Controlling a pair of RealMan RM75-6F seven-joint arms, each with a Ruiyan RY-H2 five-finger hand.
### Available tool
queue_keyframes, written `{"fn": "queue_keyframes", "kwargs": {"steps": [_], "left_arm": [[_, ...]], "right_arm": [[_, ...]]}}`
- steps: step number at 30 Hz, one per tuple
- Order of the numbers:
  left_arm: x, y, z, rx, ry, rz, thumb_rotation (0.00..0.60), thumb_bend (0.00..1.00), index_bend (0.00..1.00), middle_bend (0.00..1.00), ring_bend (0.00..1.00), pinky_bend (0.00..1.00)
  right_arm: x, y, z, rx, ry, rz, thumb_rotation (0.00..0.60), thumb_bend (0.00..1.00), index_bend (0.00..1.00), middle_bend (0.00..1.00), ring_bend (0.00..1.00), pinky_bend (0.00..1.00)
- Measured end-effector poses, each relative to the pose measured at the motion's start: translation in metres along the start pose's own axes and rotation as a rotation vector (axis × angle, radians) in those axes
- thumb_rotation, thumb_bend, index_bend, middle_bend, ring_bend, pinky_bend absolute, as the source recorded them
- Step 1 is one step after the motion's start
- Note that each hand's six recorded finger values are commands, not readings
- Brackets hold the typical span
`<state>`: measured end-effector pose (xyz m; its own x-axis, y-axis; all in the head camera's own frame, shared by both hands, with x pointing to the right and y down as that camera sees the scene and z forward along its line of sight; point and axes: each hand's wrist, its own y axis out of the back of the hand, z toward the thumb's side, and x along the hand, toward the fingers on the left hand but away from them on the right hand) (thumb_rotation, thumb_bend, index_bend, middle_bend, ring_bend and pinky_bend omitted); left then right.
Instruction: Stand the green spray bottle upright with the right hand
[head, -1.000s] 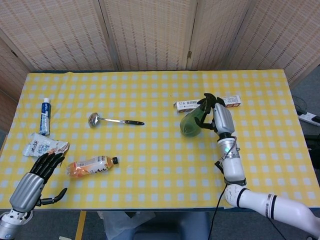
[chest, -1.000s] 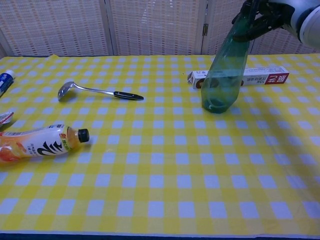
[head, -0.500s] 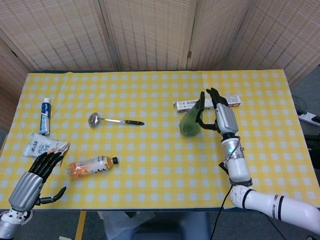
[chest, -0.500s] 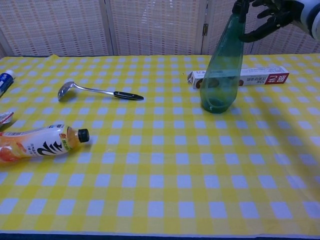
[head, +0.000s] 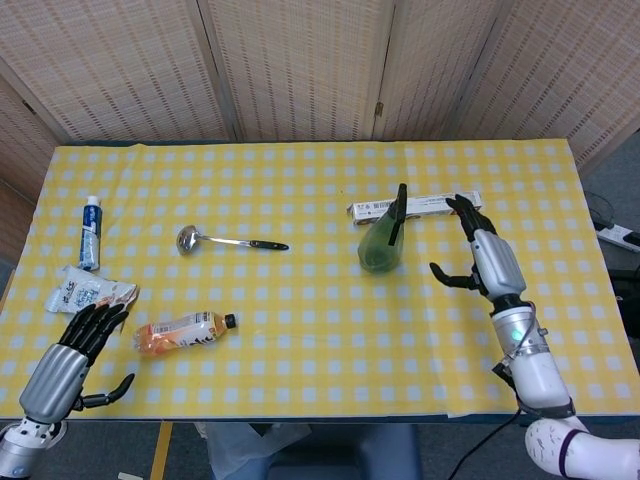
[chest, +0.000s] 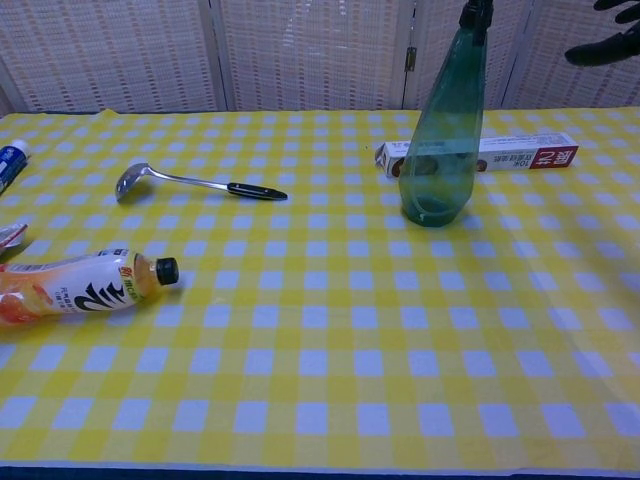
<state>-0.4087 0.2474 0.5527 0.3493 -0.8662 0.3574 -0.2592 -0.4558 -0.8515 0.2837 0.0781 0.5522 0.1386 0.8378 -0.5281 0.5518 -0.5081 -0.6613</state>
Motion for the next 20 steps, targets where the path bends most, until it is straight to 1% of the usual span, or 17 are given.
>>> {"fn": "queue_keyframes", "kwargs": {"steps": [3, 7, 8, 11, 13, 15, 18, 20], "left_arm": [[0.002, 0.003, -0.003, 0.012, 0.006, 0.021, 0.248, 0.38, 0.00, 0.10, 0.08, 0.00], [0.001, 0.007, -0.003, 0.017, 0.012, 0.050, 0.248, 0.38, 0.00, 0.10, 0.08, 0.00], [0.001, 0.008, -0.003, 0.019, 0.011, 0.056, 0.247, 0.38, 0.00, 0.10, 0.08, 0.00], [0.000, 0.011, -0.002, 0.031, 0.012, 0.076, 0.250, 0.38, 0.00, 0.10, 0.08, 0.00], [0.000, 0.011, -0.003, 0.042, 0.018, 0.081, 0.251, 0.38, 0.00, 0.10, 0.08, 0.00], [0.000, 0.010, -0.004, 0.050, 0.027, 0.080, 0.248, 0.38, 0.00, 0.09, 0.08, 0.00], [0.001, 0.006, -0.004, 0.054, 0.033, 0.065, 0.247, 0.38, 0.00, 0.09, 0.08, 0.00], [0.001, 0.004, -0.003, 0.067, 0.030, 0.059, 0.250, 0.38, 0.00, 0.09, 0.08, 0.00]], "right_arm": [[0.022, 0.008, -0.010, 0.075, 0.029, 0.006, 0.600, 0.35, 0.01, 0.00, 0.01, 0.00], [0.056, 0.004, -0.028, 0.194, 0.090, -0.010, 0.600, 0.35, 0.00, 0.00, 0.00, 0.00], [0.065, 0.002, -0.035, 0.220, 0.103, -0.020, 0.600, 0.35, 0.00, 0.00, 0.00, 0.00], [0.096, 0.001, -0.061, 0.317, 0.128, -0.082, 0.600, 0.35, 0.00, 0.00, 0.00, 0.00], [0.118, 0.001, -0.085, 0.390, 0.115, -0.134, 0.600, 0.35, 0.00, 0.00, 0.00, 0.00], [0.144, -0.004, -0.111, 0.448, 0.063, -0.162, 0.600, 0.35, 0.00, 0.00, 0.00, 0.00], [0.168, -0.012, -0.135, 0.485, -0.008, -0.154, 0.600, 0.35, 0.00, 0.00, 0.00, 0.00], [0.170, -0.014, -0.138, 0.492, -0.026, -0.140, 0.600, 0.35, 0.00, 0.00, 0.00, 0.00]]}}
